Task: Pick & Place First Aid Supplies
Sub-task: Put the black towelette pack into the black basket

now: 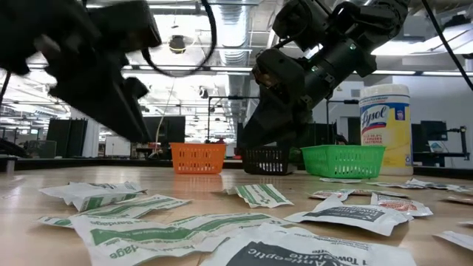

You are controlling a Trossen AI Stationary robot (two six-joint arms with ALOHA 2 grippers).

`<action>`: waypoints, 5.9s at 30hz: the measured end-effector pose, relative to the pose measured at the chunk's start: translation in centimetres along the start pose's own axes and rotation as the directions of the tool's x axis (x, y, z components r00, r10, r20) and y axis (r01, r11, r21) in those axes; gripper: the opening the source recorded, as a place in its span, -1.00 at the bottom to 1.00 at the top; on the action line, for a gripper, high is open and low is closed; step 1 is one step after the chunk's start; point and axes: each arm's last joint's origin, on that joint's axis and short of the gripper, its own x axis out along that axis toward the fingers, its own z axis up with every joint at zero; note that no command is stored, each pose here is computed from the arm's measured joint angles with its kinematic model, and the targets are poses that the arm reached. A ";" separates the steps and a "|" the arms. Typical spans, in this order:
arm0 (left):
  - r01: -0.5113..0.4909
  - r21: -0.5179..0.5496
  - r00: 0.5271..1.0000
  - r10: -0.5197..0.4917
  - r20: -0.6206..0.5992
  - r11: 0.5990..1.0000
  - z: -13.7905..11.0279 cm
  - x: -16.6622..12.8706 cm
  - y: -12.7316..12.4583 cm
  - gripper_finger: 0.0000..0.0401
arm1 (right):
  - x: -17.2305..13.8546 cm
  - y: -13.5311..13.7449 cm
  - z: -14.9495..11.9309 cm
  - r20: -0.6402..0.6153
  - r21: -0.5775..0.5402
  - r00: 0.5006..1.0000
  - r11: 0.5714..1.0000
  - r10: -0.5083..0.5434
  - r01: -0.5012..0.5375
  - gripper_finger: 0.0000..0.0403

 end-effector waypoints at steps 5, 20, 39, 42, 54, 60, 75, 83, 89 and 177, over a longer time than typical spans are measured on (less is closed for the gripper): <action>0.018 0.000 0.993 -0.018 -0.113 1.000 -1.2 2.4 0.6 -0.44 | 0.0 0.0 0.0 0.000 0.000 1.000 1.000 0.000 0.000 -0.41; 0.039 0.001 0.985 -0.038 -0.170 0.999 -1.9 3.5 0.7 -0.95 | 0.0 0.0 0.0 0.000 0.001 1.000 1.000 0.000 0.000 -0.41; -0.349 -0.027 0.919 0.347 0.188 0.937 2.1 0.6 3.3 -0.98 | 0.2 1.4 0.9 0.153 0.080 0.984 0.991 0.092 -0.105 -0.41; -0.382 -0.010 0.905 0.376 0.199 0.924 2.3 0.7 3.5 -0.98 | 0.7 1.5 0.7 0.154 0.113 0.983 0.987 0.097 -0.115 -0.41; -0.431 -0.002 0.871 0.417 0.259 0.902 2.8 0.5 3.4 -0.98 | 2.0 1.1 0.4 0.182 0.111 0.973 0.980 0.144 -0.166 -0.41; -0.431 -0.003 0.871 0.417 0.259 0.902 2.9 0.5 3.4 -0.97 | 1.9 1.2 0.6 0.197 0.068 0.966 0.980 0.169 -0.185 -0.41; -0.407 -0.042 0.857 0.397 0.329 0.912 3.7 0.3 3.2 -0.97 | 1.9 1.1 1.0 0.223 0.024 0.959 0.983 0.174 -0.184 -0.66; -0.356 -0.024 0.882 0.344 0.322 0.934 3.7 0.3 3.1 -0.97 | 1.9 1.1 0.7 0.174 -0.043 0.961 0.976 0.216 -0.212 -0.96; -0.298 -0.006 0.907 0.285 0.310 0.955 3.7 0.5 3.0 -0.80 | 2.1 1.0 -0.1 0.079 -0.064 0.972 0.974 0.222 -0.217 -0.98; 0.103 -0.059 0.973 -0.089 0.212 0.993 4.0 -0.1 3.7 -0.77 | 2.1 1.8 -1.5 0.010 -0.276 0.975 0.938 0.220 -0.209 -1.00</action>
